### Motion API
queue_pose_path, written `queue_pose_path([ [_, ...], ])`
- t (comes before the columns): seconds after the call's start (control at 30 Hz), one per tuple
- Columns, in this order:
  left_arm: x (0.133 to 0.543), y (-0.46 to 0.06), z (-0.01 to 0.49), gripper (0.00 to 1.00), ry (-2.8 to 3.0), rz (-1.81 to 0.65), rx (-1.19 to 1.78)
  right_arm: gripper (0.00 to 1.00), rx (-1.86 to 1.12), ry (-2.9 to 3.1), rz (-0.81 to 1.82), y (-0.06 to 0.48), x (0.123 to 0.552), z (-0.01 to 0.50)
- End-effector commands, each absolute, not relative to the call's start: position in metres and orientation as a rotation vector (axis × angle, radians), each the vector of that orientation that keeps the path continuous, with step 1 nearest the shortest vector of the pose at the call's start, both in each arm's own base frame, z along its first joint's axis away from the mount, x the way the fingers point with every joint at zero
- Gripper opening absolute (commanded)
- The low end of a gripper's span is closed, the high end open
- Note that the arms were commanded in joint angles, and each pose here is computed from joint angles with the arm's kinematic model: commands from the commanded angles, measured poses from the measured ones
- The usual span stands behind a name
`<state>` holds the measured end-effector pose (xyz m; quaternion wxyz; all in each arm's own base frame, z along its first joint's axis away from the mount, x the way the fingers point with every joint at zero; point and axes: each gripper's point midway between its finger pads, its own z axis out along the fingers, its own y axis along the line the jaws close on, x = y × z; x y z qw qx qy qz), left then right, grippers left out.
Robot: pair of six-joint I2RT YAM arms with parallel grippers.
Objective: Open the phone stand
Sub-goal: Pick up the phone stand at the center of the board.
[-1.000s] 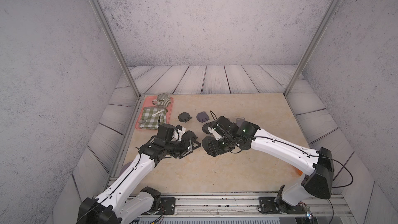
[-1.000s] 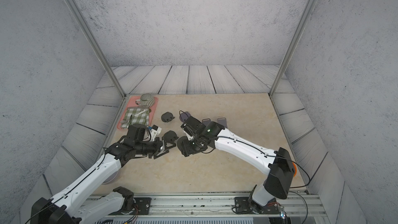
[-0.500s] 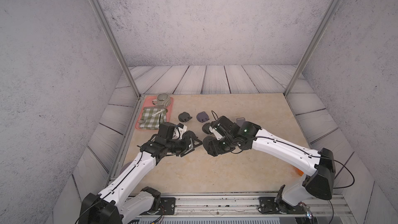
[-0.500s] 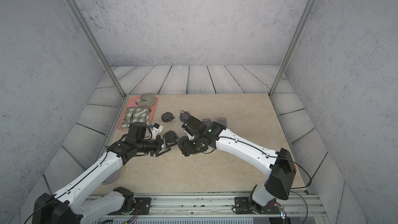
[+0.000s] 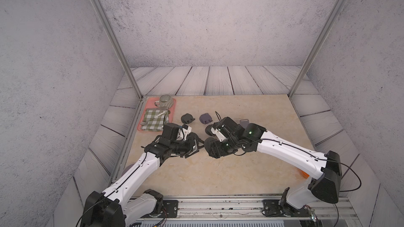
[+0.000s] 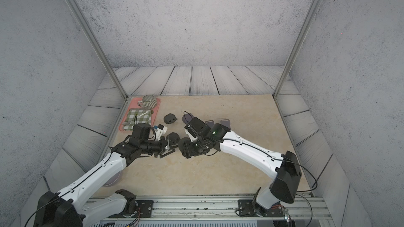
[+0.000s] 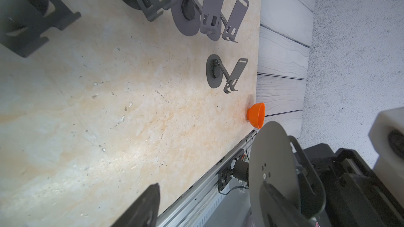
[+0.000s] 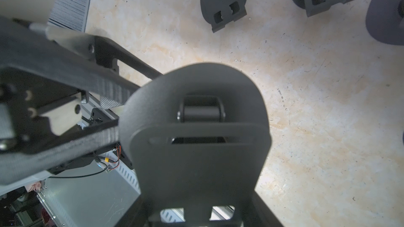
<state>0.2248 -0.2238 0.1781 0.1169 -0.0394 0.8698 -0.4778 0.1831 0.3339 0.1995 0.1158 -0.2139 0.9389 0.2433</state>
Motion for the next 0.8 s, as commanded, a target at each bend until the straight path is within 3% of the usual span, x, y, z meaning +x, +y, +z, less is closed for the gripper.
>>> queue_pose_path([
  [0.0,0.221,-0.232,0.198,0.77,2.481,-1.458,-0.01,0.55,-0.584,2.808,0.569,0.319,0.185,0.182],
  [0.23,0.213,-0.229,0.202,0.78,2.475,-1.456,0.004,0.55,-0.543,2.852,0.475,0.313,0.189,0.169],
  [0.77,0.212,-0.23,0.19,0.73,2.482,-1.479,-0.036,0.55,-0.618,2.706,0.717,0.331,0.181,0.21],
])
